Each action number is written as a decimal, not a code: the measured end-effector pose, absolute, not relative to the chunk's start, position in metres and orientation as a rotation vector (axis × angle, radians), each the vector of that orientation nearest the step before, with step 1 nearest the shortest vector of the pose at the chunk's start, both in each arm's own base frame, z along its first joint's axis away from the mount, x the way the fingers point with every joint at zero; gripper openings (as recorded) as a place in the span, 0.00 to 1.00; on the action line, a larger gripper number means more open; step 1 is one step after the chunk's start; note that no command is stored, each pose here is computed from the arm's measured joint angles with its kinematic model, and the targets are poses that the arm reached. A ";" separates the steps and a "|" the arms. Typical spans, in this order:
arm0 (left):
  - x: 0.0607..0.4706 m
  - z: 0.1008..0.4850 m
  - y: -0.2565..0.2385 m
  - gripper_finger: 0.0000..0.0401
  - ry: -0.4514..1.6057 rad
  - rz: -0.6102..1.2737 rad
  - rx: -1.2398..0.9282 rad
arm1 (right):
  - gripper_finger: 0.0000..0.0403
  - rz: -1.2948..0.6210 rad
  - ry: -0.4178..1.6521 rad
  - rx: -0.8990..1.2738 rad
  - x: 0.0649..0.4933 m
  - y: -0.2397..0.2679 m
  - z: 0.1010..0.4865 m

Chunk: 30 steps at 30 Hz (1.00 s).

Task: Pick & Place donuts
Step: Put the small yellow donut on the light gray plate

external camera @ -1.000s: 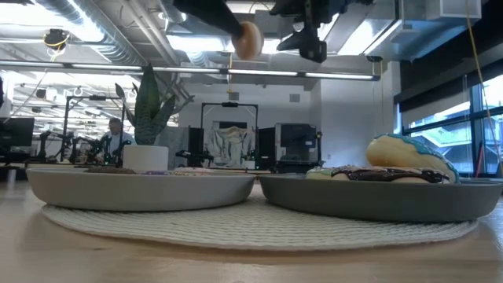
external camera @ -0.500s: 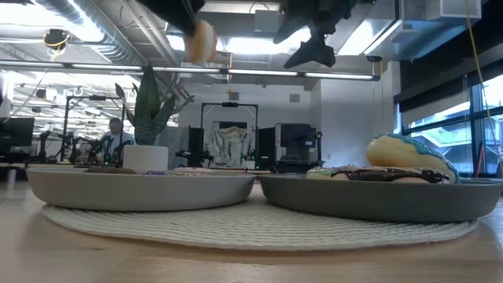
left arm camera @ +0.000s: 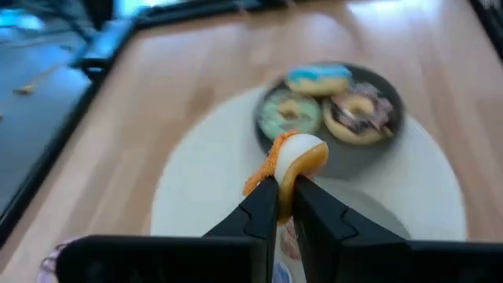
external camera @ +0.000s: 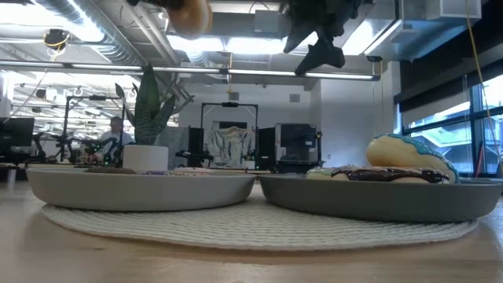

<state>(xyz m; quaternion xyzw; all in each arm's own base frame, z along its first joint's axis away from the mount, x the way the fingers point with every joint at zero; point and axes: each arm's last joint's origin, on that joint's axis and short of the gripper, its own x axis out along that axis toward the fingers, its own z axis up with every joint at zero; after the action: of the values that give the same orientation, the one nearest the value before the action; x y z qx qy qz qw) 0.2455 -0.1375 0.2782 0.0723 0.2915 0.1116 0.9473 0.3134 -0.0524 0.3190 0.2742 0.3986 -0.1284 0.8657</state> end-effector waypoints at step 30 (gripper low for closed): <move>0.247 0.145 -0.181 0.16 0.674 0.216 0.201 | 0.67 -0.290 0.899 0.514 0.309 -0.050 0.315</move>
<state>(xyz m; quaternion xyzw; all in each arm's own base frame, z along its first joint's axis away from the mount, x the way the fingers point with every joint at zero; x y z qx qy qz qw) 0.2470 -0.1810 0.1446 0.0983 0.3295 0.1057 0.9331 0.3090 -0.0496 0.3150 0.2449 0.4280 -0.1381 0.8589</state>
